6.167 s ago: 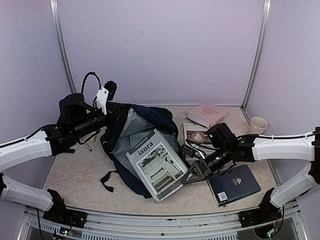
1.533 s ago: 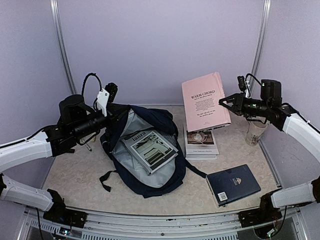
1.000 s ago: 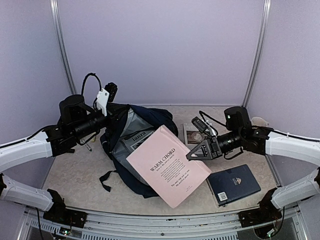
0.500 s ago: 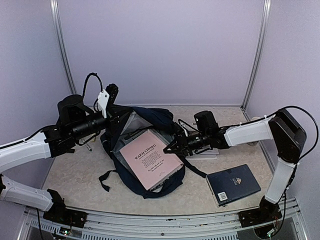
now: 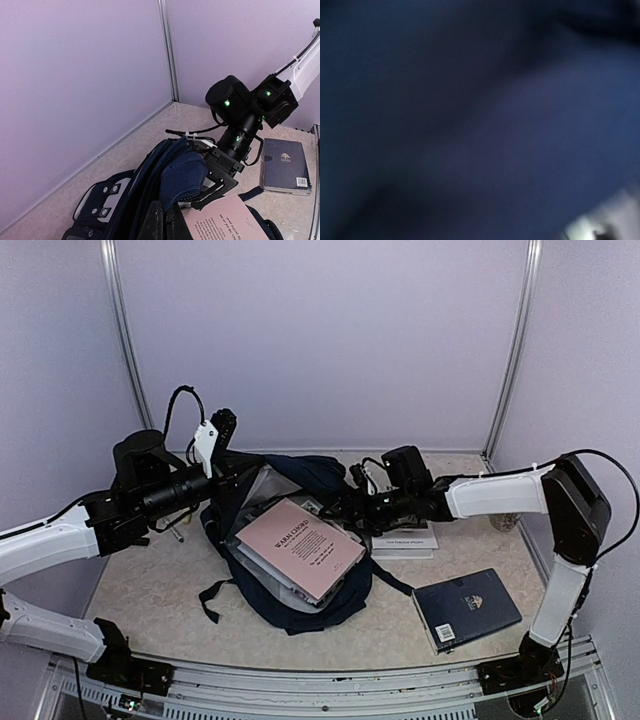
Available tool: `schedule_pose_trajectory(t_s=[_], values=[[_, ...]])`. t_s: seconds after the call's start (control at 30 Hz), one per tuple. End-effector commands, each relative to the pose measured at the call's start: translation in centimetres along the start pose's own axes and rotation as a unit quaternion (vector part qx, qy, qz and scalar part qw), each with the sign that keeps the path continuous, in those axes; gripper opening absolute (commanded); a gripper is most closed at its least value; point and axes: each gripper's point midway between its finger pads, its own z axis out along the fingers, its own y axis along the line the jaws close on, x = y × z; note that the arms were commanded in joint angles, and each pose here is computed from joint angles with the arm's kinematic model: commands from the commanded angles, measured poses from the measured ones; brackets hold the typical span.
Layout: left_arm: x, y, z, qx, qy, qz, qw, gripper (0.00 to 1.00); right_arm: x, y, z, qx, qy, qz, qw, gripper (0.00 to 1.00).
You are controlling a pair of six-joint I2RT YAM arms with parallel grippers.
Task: Pack the student bag
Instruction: Place the book in the largest pocket of the bag, then adjust the book in the largest pocket of the bag.
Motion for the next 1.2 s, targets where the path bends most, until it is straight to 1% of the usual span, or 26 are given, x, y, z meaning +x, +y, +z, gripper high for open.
schedule_pose_trajectory(t_s=[0.0,0.13,0.2,0.27,0.3,0.37,0.47,0.6,0.73,0.93,1.17], values=[[-5.4,0.7,-1.1,-0.016,-0.082,0.009,0.997,0.00,-0.7,0.7,-4.4,0.068,-0.037,-0.076,0.994,1.00],[-5.1,0.9,-1.0,-0.019,-0.078,0.008,0.997,0.00,0.4,3.3,-7.2,0.073,-0.028,-0.154,0.985,1.00],[-5.1,1.0,-1.0,-0.021,-0.078,0.008,0.997,0.00,1.2,2.6,-8.0,0.105,-0.019,-0.157,0.982,0.99],[-5.0,1.0,-0.9,-0.023,-0.076,0.009,0.997,0.00,2.2,1.6,-8.6,0.131,-0.010,-0.145,0.981,0.93],[-4.9,1.1,-0.9,-0.025,-0.074,0.009,0.997,0.00,2.9,1.4,-8.7,0.132,-0.004,-0.140,0.981,0.87],[-5.0,1.2,-0.9,-0.027,-0.075,0.011,0.997,0.00,4.7,1.4,-8.3,0.121,0.010,-0.136,0.983,0.71],[-4.9,1.2,-0.9,-0.028,-0.074,0.011,0.997,0.00,7.6,2.4,-6.6,0.089,0.034,-0.152,0.984,0.48],[-5.0,1.3,-0.9,-0.028,-0.075,0.011,0.997,0.00,10.4,2.3,-3.9,0.070,0.059,-0.157,0.983,0.11],[-4.9,1.2,-0.9,-0.026,-0.074,0.012,0.997,0.00,10.9,2.5,-1.2,0.036,0.060,-0.150,0.986,0.12],[-5.0,0.8,-0.9,-0.015,-0.076,0.012,0.997,0.00,8.3,4.1,3.1,0.018,0.027,-0.167,0.985,0.10],[-5.1,0.6,-1.0,-0.011,-0.078,0.013,0.997,0.00,5.0,3.4,5.4,0.051,-0.032,-0.157,0.986,0.10]])
